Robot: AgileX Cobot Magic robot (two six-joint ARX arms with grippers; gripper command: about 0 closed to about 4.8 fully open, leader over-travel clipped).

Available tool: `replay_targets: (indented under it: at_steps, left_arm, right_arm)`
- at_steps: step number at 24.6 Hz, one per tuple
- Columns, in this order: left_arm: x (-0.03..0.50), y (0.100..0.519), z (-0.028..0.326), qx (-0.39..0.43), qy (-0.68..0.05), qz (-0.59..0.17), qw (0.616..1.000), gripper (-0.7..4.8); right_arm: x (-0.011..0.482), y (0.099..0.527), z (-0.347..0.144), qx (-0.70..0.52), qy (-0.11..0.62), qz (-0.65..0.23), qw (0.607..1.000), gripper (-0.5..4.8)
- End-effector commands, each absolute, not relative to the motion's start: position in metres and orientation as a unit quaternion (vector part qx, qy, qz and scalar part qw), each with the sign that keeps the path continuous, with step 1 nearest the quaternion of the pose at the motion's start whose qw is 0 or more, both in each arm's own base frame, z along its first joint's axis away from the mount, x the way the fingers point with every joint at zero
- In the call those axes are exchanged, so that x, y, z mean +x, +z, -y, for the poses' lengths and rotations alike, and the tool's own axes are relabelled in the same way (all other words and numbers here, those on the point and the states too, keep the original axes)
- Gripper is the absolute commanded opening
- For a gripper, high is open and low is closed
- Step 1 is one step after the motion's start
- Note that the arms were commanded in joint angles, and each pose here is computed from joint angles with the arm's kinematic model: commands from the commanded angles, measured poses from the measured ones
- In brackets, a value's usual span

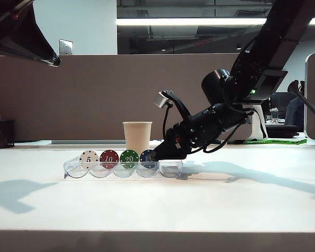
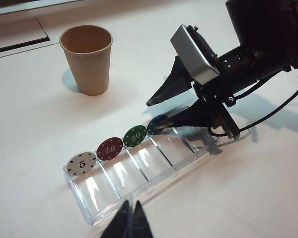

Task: Pick up the chip with the greater value and put it into the paper cup.

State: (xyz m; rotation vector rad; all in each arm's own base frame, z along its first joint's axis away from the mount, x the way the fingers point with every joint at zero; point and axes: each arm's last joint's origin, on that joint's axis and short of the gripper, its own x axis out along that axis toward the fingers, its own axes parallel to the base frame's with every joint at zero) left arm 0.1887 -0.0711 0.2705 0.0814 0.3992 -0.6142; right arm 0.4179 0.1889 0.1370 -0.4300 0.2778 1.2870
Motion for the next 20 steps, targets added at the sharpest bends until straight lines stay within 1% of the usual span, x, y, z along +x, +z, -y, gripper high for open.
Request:
replay_targets:
  at_steps: [1,9,10,13,14,19,20]
  left_arm:
    - [0.1889,0.2731,0.0714,0.040,-0.303,-0.186,0.934,-0.05]
    - [0.1888,0.2731,0.0714,0.040,-0.303,-0.186,0.934,-0.05]
    - [0.1889,0.2731,0.0714,0.040,-0.303,-0.186,0.934,-0.05]
    - [0.1889,0.2731,0.0714,0.040,-0.303,-0.186,0.934,-0.05]
    - [0.1889,0.2731,0.0714,0.040,-0.303,-0.186,0.934,-0.05]
    - [0.1888,0.2731,0.0714,0.040,-0.303,-0.186,0.934,-0.05]
    - [0.1889,0.2731,0.0714,0.040,-0.303,-0.186,0.934,-0.05]
  right_arm:
    - [0.4197,0.1377,-0.1899,-0.198,0.590,-0.121,0.774,2.25]
    - [0.4188,0.1379,-0.1917,-0.185,0.594,-0.126,0.773,2.20]
    - [0.4184,0.1380,-0.1925,-0.185,0.596,-0.125,0.772,2.07]
    - [0.4178,0.1385,-0.1930,-0.180,0.604,-0.121,0.767,1.93]
    - [0.4178,0.1385,-0.1930,-0.180,0.604,-0.121,0.767,1.66]
    - [0.4178,0.1384,-0.1930,-0.180,0.604,-0.121,0.767,1.64]
    - [0.4178,0.1385,-0.1930,-0.180,0.604,-0.121,0.767,1.53]
